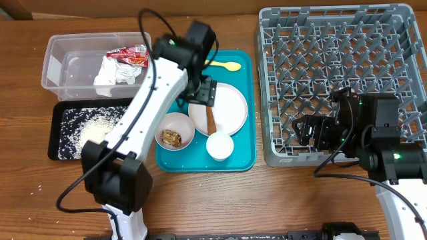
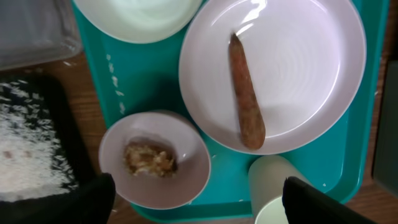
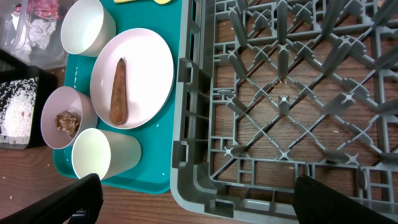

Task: Sort waste into correct bins and load items into the dishwasher
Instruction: 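Grasp the pink bowl of food scraps with the left gripper, then tip the pink bowl over the black tray to dump the scraps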

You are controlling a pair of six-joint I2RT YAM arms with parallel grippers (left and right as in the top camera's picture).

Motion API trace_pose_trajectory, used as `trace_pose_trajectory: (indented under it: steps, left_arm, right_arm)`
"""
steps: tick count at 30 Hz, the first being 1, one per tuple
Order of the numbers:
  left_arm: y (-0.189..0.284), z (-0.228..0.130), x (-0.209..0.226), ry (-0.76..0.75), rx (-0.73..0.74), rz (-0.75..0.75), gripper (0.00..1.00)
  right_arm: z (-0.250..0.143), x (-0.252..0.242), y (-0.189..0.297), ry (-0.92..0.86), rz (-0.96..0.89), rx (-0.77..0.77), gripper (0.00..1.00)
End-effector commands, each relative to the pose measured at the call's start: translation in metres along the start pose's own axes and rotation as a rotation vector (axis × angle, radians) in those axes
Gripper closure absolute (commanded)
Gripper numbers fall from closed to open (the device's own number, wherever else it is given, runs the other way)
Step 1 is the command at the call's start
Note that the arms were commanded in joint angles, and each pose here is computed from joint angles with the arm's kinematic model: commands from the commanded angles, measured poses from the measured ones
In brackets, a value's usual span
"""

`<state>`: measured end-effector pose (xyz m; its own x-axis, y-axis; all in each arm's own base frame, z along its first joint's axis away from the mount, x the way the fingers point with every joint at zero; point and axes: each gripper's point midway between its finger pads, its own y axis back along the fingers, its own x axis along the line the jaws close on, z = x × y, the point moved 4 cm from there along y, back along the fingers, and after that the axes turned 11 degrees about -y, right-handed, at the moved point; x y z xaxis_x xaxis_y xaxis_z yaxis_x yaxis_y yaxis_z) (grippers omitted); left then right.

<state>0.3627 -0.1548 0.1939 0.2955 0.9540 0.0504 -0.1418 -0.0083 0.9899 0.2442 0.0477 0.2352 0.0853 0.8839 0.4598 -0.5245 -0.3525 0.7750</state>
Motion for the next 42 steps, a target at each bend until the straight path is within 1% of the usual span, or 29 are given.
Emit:
trace_pose_trajectory:
  steps: [1, 3, 6, 8, 9, 10, 13, 14, 15, 18, 20, 25, 28, 33, 36, 38, 40, 42]
  left_arm:
    - [-0.044, -0.015, -0.01, 0.109, 0.079, -0.036, 0.14]
    - [-0.059, -0.018, -0.01, 0.129, 0.083, -0.035, 0.15]
    - [-0.08, -0.022, -0.012, 0.164, 0.079, -0.045, 0.3]
    - [-0.093, -0.026, -0.014, 0.175, 0.08, -0.052, 0.43]
    - [-0.098, -0.029, -0.014, 0.182, 0.086, -0.051, 0.48]
    - [-0.103, -0.032, -0.014, 0.183, 0.092, -0.049, 0.51]
    - [-0.113, -0.04, -0.013, 0.186, 0.106, -0.046, 0.55]
    - [-0.116, -0.042, -0.013, 0.186, 0.109, -0.045, 0.59]
    - [-0.119, -0.043, -0.013, 0.186, 0.106, -0.046, 0.67]
    - [-0.12, -0.042, -0.013, 0.185, 0.101, -0.046, 0.86]
    - [-0.12, -0.042, -0.013, 0.185, 0.1, -0.046, 0.96]
    - [-0.117, -0.043, -0.013, 0.175, 0.113, -0.045, 0.96]
    - [-0.097, -0.041, -0.012, 0.139, 0.14, -0.041, 0.96]
    - [-0.041, -0.025, -0.01, 0.044, 0.125, -0.049, 0.96]
    - [0.005, -0.014, -0.005, -0.016, 0.083, -0.058, 0.96]
    - [0.028, -0.012, 0.004, -0.024, 0.058, -0.059, 0.96]
    - [0.055, -0.015, 0.021, -0.017, 0.02, -0.058, 0.96]
    - [0.069, -0.02, 0.036, 0.004, -0.008, -0.058, 0.96]
  right_arm:
    - [0.003, 0.004, 0.005, 0.002, 0.014, -0.014, 0.0]
    - [0.003, 0.004, 0.005, 0.002, 0.014, -0.012, 0.0]
    - [0.003, 0.004, 0.005, 0.002, 0.014, -0.012, 0.0]
    - [0.003, 0.004, 0.005, 0.001, 0.013, -0.011, 0.0]
    - [0.003, 0.004, 0.005, 0.001, 0.013, -0.011, 0.0]
    - [0.003, 0.004, 0.005, 0.001, 0.013, -0.011, 0.0]
    - [0.003, 0.004, 0.005, 0.001, 0.013, -0.011, 0.0]
    - [0.003, 0.004, 0.005, 0.001, 0.013, -0.011, 0.0]
    - [0.003, 0.004, 0.005, 0.001, 0.013, -0.011, 0.0]
    - [0.003, 0.004, 0.005, 0.001, 0.013, -0.011, 0.0]
    - [0.003, 0.004, 0.005, 0.002, 0.014, -0.012, 0.0]
    - [0.003, 0.004, 0.005, 0.001, 0.013, -0.011, 0.0]
    - [0.003, 0.004, 0.005, 0.002, 0.013, -0.012, 0.0]
    - [0.003, 0.004, 0.005, 0.002, 0.013, -0.012, 0.0]
    - [0.003, 0.004, 0.005, 0.002, 0.013, -0.012, 0.0]
    - [0.003, 0.004, 0.005, 0.002, 0.013, -0.012, 0.0]
    - [0.003, 0.004, 0.005, 0.002, 0.013, -0.012, 0.0]
    - [0.003, 0.004, 0.005, 0.002, 0.013, -0.012, 0.0]
